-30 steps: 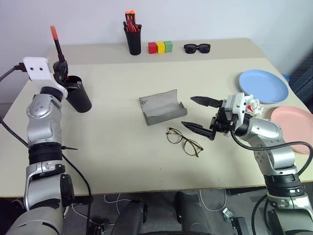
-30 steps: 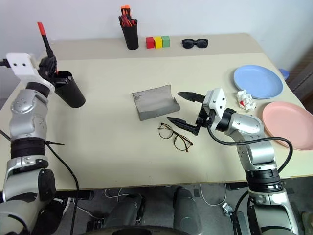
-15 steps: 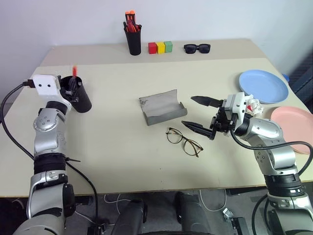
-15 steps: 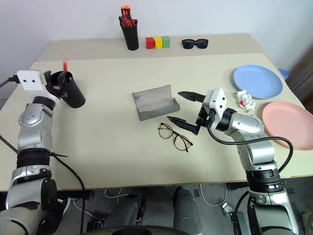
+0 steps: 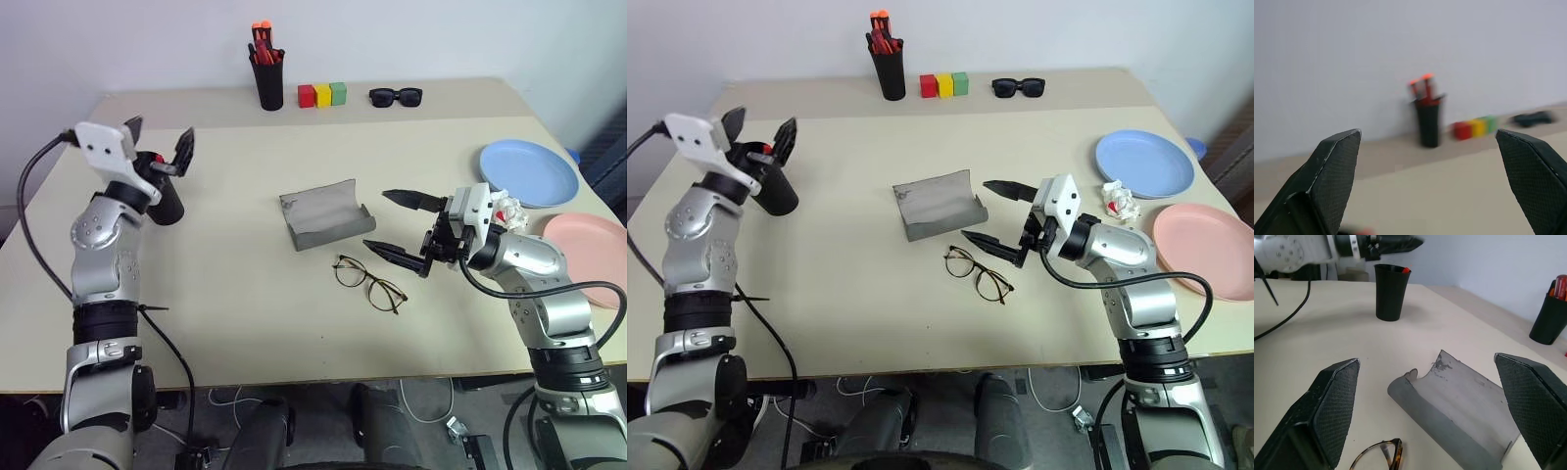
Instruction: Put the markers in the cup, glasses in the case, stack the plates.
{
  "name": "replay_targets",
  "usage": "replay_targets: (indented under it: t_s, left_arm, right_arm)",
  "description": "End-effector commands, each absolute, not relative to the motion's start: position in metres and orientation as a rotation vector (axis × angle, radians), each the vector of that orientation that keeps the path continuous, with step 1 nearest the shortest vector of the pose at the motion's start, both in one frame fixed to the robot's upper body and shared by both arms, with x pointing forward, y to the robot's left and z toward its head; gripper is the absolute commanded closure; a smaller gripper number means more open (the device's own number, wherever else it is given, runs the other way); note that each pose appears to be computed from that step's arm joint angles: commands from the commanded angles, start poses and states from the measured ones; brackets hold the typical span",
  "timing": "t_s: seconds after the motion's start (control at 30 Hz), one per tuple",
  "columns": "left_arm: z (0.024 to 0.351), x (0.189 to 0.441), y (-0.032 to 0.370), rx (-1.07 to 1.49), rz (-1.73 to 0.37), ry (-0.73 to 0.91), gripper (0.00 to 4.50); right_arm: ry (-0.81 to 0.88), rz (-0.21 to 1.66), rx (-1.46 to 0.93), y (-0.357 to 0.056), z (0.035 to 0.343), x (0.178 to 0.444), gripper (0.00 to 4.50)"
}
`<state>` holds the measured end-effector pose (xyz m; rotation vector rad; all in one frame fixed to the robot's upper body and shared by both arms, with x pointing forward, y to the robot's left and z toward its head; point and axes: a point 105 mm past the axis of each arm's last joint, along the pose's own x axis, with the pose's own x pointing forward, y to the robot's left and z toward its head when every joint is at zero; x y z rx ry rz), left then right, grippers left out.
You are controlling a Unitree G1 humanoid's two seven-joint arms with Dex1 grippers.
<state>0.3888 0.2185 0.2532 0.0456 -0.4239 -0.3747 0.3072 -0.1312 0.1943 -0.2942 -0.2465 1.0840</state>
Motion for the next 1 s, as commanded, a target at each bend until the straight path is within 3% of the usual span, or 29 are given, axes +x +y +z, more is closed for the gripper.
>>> replay_targets:
  t_s: [0.03, 0.3, 0.57, 0.67, 0.9, 1.0]
  left_arm:
    - [0.251, 0.376, 0.148, 0.02, -0.759, -0.324, 0.02]
    - [0.164, 0.385, 0.062, 0.129, -1.086, 0.04, 0.02]
    - [0.128, 0.387, 0.027, 0.188, -1.132, 0.169, 0.02]
    - [0.12, 0.383, 0.024, 0.223, -1.163, 0.201, 0.8]
    - [0.114, 0.383, 0.029, 0.26, -1.155, 0.253, 4.36]
    - [0.114, 0.383, 0.033, 0.275, -1.156, 0.288, 4.44]
  right_arm:
    - [-0.304, 1.068, -0.312, -0.131, 0.206, 0.309, 0.0]
    - [-0.318, 1.022, -0.328, -0.137, 0.207, 0.311, 0.0]
    - [-0.327, 0.987, -0.336, -0.139, 0.207, 0.304, 0.0]
    - [-0.326, 0.973, -0.341, -0.142, 0.207, 0.304, 0.0]
    - [-0.331, 0.961, -0.341, -0.141, 0.206, 0.305, 0.0]
    - [-0.333, 0.961, -0.343, -0.14, 0.206, 0.305, 0.0]
